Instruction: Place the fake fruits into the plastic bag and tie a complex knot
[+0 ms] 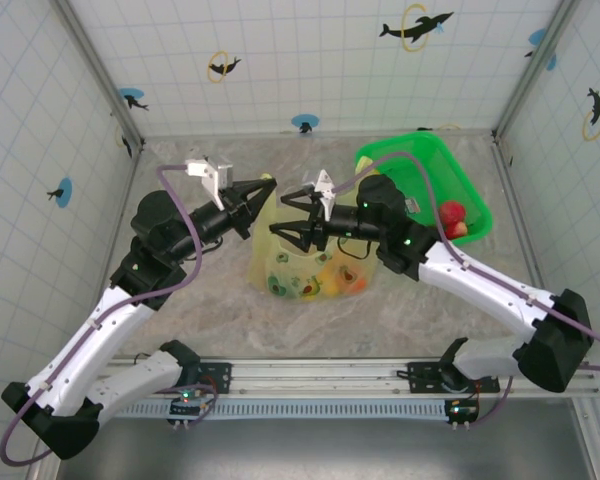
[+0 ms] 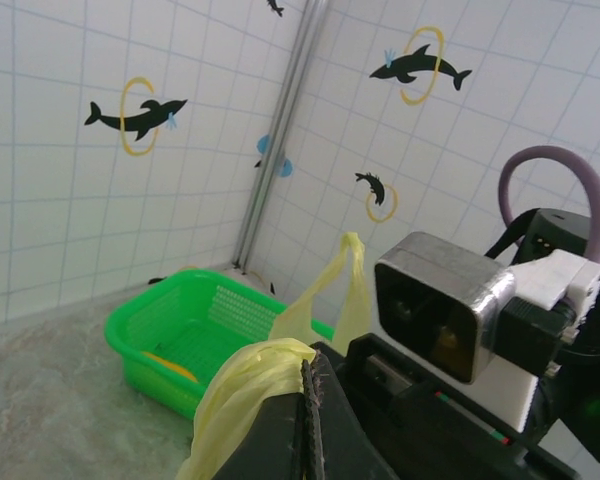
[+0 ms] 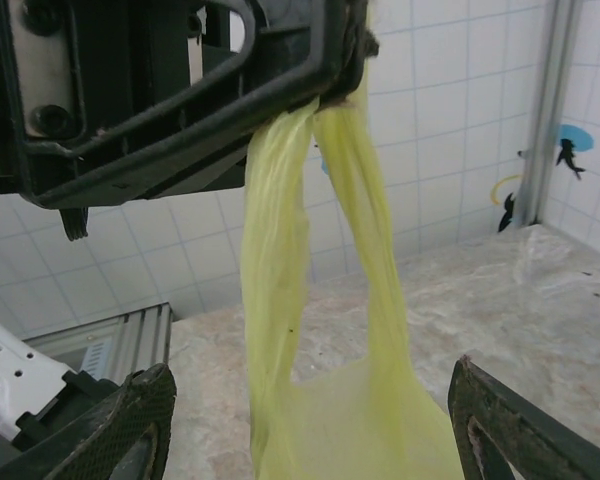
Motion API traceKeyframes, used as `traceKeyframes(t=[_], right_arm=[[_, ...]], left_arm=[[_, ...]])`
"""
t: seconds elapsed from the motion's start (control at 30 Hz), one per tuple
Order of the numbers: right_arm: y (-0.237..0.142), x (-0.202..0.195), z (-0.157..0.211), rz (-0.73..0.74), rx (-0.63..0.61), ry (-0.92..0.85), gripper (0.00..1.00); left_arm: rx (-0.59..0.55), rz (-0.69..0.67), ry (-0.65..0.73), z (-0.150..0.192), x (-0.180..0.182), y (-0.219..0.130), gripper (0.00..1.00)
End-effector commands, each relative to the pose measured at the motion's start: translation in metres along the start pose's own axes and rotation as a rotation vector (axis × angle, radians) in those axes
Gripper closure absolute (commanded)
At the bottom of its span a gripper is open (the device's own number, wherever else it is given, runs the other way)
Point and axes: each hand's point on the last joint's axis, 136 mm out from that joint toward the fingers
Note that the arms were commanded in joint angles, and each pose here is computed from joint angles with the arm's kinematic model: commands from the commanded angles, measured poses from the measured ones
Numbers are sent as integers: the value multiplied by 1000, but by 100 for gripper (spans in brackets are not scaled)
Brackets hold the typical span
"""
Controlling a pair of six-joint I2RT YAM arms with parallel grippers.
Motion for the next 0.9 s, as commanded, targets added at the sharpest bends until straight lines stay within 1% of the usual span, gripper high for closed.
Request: traceKeyframes(t=[0.0, 0.13, 0.27, 0.4, 0.47, 0.6, 0.63, 0.67, 0.73, 0.8, 0.83, 0.87], right_arm=[[8, 0, -35, -33, -92, -61, 27], [19, -15, -37, -38, -94, -48, 27], [28, -13, -44, -97, -120, -50, 29], [35, -14, -47, -127, -129, -41, 37], [36, -13, -48, -146, -134, -37, 47], [33, -9, -51, -167, -149, -46, 86], [32, -9, -52, -167, -154, -51, 94], [31, -9, -52, -168, -157, -51, 99], [27, -9, -53, -163, -170, -54, 100], [23, -9, -53, -162, -177, -54, 100], [22, -10, -53, -160, -178, -54, 100], [21, -11, -53, -155, -176, -50, 100]], left_arm=[[-19, 47, 2, -6, -9, -1, 100], [-31, 56, -7, -6, -10, -3, 100], [-25, 77, -22, -4, -12, -2, 100], [-9, 93, -35, 0, -14, 0, 100], [-7, 87, -37, 0, -13, 1, 100], [-5, 77, -32, 1, -11, 0, 100], [-6, 74, -29, 1, -11, -1, 100], [-7, 72, -27, 0, -11, -2, 98], [-11, 61, -10, 0, -10, -5, 80], [-16, 47, 12, 0, -10, -9, 59], [-22, 41, 27, 0, -10, -13, 50], [-31, 38, 46, -3, -12, -17, 45]])
Point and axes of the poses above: each hand's point on the last joint's axis, 136 mm out from that joint toward the fingers, its own y axis out along the fingers, its own x axis along the line the jaws close on, z = x × y, and after that the axes turned 5 degrees about -y, right-handed
